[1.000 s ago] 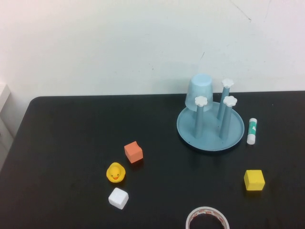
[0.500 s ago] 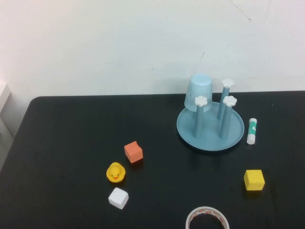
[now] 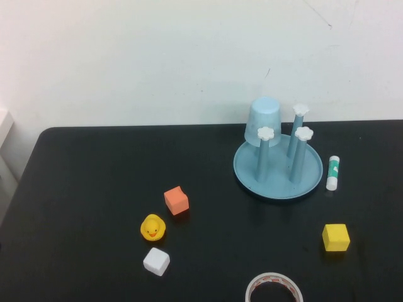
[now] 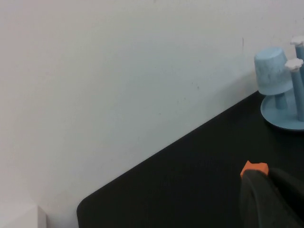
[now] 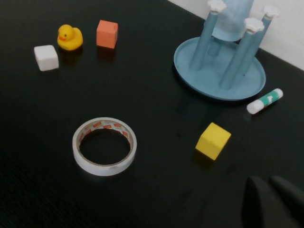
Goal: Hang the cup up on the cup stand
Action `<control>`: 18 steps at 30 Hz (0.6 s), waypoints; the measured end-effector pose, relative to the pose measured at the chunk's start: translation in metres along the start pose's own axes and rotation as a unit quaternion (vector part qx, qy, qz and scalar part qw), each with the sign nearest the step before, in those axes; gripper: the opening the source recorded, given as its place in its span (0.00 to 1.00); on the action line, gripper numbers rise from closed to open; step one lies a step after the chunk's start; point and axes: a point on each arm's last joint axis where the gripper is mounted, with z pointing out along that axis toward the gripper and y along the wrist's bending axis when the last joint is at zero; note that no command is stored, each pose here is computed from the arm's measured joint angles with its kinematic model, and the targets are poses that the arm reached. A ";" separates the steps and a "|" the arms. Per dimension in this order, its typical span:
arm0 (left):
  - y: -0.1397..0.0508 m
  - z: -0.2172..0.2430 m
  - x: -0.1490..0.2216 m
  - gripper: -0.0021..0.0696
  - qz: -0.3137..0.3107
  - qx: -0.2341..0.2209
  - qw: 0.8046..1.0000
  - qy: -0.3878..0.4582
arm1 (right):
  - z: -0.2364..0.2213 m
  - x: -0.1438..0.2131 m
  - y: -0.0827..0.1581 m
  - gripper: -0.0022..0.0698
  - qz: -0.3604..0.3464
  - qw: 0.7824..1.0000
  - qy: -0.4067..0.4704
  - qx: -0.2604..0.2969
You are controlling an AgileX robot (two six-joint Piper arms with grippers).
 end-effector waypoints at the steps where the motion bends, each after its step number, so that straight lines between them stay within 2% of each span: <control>1: 0.000 0.000 0.001 0.03 0.000 0.000 1.000 0.001 | 0.000 0.000 0.000 0.03 0.003 1.000 0.000 0.000; 18: -0.001 0.000 0.002 0.03 0.000 0.001 1.000 0.001 | 0.002 0.000 0.001 0.03 0.006 1.000 -0.010 -0.004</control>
